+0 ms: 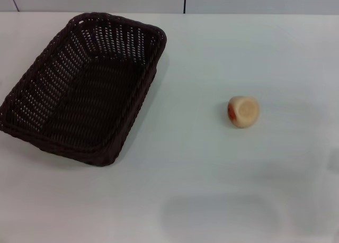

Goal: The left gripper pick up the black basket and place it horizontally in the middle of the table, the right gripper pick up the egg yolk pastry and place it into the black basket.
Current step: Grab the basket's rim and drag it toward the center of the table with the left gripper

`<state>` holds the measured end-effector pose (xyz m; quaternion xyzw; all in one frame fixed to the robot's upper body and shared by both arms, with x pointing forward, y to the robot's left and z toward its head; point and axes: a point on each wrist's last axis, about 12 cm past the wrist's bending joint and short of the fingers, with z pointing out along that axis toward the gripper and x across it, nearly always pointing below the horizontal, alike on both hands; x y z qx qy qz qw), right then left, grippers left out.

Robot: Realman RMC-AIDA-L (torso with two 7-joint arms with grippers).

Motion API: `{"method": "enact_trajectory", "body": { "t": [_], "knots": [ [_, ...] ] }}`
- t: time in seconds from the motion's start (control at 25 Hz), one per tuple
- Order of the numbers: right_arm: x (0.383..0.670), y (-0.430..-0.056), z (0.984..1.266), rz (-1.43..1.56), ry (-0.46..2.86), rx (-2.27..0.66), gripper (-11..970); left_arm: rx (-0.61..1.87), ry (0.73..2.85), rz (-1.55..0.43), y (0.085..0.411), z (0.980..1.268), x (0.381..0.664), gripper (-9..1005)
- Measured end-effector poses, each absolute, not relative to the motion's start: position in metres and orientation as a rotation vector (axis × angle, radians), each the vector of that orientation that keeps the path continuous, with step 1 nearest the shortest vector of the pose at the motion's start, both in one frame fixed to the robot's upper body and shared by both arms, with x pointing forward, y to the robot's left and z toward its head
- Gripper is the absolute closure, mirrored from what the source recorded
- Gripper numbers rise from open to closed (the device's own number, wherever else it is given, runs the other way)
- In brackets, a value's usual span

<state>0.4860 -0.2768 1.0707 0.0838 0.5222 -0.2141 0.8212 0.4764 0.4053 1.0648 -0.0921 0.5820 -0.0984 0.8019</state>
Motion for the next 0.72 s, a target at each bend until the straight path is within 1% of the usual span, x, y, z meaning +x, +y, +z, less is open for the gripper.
{"method": "enact_trajectory", "body": {
  "t": [0.72],
  "knots": [
    [0.4863,-0.2766,1.0709,-0.455,1.111,0.178,451,-0.192,1.246,-0.228,0.4026,1.0651,0.4783,194]
  ]
}}
